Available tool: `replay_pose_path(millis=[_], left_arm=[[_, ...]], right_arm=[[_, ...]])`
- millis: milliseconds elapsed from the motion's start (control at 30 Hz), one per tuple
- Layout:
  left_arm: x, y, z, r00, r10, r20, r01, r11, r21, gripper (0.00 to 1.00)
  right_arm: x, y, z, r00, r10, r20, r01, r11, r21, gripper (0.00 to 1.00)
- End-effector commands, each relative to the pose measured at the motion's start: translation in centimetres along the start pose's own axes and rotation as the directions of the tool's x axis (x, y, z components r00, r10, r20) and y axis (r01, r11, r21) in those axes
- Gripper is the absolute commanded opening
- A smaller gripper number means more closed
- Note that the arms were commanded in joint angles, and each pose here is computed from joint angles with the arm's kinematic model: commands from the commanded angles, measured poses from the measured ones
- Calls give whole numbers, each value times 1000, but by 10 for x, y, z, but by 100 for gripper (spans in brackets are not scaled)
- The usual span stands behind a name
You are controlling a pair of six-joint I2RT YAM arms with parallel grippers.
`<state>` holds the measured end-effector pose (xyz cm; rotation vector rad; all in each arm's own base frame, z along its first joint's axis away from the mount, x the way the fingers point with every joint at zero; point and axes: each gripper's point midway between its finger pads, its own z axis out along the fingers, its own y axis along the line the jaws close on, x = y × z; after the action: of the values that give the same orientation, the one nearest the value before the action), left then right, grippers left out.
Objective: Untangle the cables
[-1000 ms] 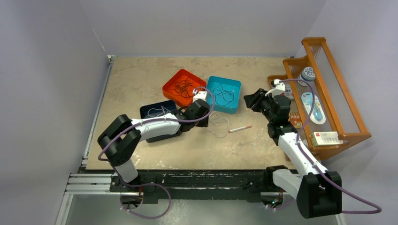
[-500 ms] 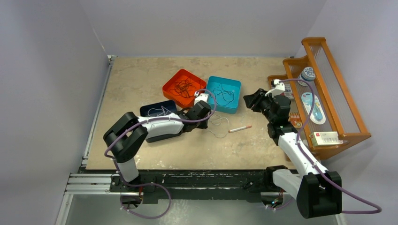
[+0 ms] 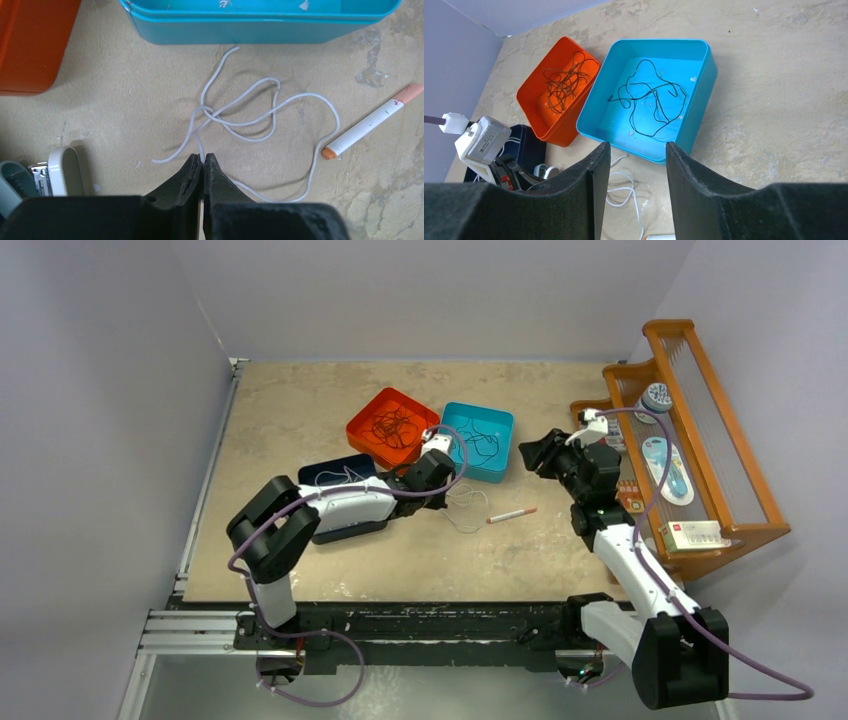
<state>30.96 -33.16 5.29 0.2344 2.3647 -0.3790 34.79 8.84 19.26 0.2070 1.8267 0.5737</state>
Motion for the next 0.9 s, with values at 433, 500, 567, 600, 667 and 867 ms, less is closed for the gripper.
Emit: replay_pose_path(millis=[433,500,567,600,667,867], left_arm=[[-114,-38,-111,954,162,251,-206,965,163,0],[-120,-39,-120,949,175,263,-223,961,166,0],[-125,-40,-128,943,182,277,-235,957,171,0],[-129,-41,-132,941,181,285,-236,956,174,0],[-133,-41,-137,939,174,296,-232,957,174,0],[-143,-40,-148,936,151,318,-212,963,165,0]], right_arm=[[-8,63,-5,977,-204,59,211,909,-360,55],[0,68,-1,973,-227,34,222,897,-381,56],[7,76,1,966,-258,21,244,883,-401,57],[11,81,3,963,-270,15,253,876,-410,57],[20,92,7,954,-298,2,270,861,-431,59],[42,111,9,953,-301,-23,250,832,-496,66]])
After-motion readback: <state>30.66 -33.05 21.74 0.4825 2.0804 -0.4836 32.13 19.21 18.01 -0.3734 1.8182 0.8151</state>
